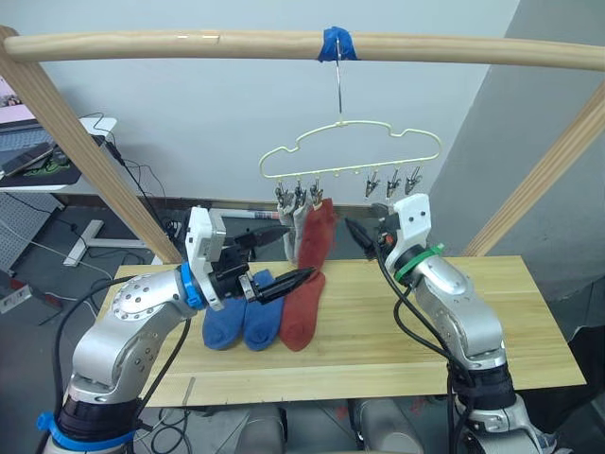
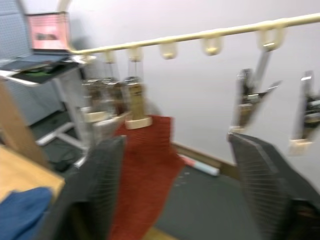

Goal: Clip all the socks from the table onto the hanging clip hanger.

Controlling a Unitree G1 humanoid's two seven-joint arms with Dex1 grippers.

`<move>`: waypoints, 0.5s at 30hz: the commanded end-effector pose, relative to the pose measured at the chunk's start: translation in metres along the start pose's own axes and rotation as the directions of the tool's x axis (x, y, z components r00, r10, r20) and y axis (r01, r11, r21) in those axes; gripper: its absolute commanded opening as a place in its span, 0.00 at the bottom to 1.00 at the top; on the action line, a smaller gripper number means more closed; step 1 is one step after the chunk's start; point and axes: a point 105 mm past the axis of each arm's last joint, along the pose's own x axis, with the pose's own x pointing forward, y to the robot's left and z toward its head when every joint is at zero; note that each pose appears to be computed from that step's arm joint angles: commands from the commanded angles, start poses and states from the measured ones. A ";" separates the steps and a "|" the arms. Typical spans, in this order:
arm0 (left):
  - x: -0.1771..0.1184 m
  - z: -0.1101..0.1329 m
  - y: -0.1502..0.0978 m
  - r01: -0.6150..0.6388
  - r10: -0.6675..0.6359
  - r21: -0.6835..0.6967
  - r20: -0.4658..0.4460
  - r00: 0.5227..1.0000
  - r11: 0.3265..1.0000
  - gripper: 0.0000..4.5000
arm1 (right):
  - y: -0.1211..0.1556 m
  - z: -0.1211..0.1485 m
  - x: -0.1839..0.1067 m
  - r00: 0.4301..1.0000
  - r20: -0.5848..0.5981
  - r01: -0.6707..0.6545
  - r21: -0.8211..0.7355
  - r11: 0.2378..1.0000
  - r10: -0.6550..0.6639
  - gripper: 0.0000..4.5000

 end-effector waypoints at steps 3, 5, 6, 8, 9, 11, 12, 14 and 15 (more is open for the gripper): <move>-0.003 0.008 0.003 -0.030 0.028 0.056 0.025 0.999 0.998 1.00 | -0.007 0.013 0.011 0.996 0.068 0.053 -0.015 0.998 -0.052 0.57; -0.003 0.011 0.006 -0.057 0.055 0.049 0.038 0.998 0.997 1.00 | -0.010 0.014 0.017 0.994 0.076 0.079 -0.008 0.997 -0.078 0.57; -0.004 0.011 0.006 -0.062 0.060 0.045 0.038 0.997 0.997 1.00 | -0.012 0.015 0.021 0.992 0.078 0.097 -0.003 0.995 -0.097 0.57; -0.005 0.011 0.005 -0.066 0.064 0.042 0.034 0.997 0.997 1.00 | -0.015 0.015 0.025 0.989 0.082 0.122 0.003 0.993 -0.122 0.57; -0.005 0.011 0.005 -0.067 0.066 0.041 0.033 0.997 0.997 1.00 | -0.017 0.015 0.026 0.988 0.084 0.130 0.006 0.992 -0.130 0.57; -0.006 0.011 0.005 -0.074 0.073 0.040 0.033 0.997 0.996 1.00 | -0.021 0.015 0.028 0.986 0.084 0.147 0.008 0.989 -0.147 0.57; -0.006 0.011 0.005 -0.076 0.075 0.039 0.033 0.997 0.996 1.00 | -0.023 0.016 0.029 0.984 0.085 0.155 0.012 0.988 -0.155 0.57; -0.006 0.012 0.005 -0.079 0.077 0.039 0.034 0.996 0.996 1.00 | -0.024 0.016 0.030 0.983 0.084 0.162 0.019 0.987 -0.163 0.57; -0.006 0.012 0.006 -0.081 0.080 0.040 0.035 0.996 0.996 1.00 | -0.023 0.017 0.031 0.983 0.086 0.158 0.023 0.987 -0.160 0.57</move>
